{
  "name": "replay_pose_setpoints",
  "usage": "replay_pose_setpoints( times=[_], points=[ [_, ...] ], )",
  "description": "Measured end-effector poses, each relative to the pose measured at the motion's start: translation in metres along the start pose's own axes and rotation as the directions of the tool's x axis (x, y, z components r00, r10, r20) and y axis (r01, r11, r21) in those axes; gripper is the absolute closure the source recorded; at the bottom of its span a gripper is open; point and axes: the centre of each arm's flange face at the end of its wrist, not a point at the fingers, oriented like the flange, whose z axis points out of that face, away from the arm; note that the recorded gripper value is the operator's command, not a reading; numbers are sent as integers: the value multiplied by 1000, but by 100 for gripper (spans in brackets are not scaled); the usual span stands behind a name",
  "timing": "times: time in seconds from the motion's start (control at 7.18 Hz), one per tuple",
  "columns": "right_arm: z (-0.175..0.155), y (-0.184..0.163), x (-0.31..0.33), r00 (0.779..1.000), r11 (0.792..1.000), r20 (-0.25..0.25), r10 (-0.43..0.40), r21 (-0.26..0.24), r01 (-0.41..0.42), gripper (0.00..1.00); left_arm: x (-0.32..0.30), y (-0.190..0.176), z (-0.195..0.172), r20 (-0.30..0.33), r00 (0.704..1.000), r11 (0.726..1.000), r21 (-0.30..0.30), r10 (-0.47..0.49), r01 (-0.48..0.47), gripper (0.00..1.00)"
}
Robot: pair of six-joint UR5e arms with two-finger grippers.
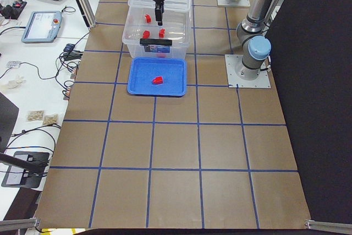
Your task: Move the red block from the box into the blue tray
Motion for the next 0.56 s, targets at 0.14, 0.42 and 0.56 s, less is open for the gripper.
replay_pose_setpoints(
  times=[0.14,0.42,0.56],
  points=[
    [0,0,0,1000,1000,0,0,-1,0,0,13,5,4,0,1000,1000,-9,14,-14,0],
    [0,0,0,1000,1000,0,0,-1,0,0,41,13,7,2,1000,999,-15,28,-28,0],
    [0,0,0,1000,1000,0,0,-1,0,0,51,16,8,3,999,999,-17,40,-40,0]
  ],
)
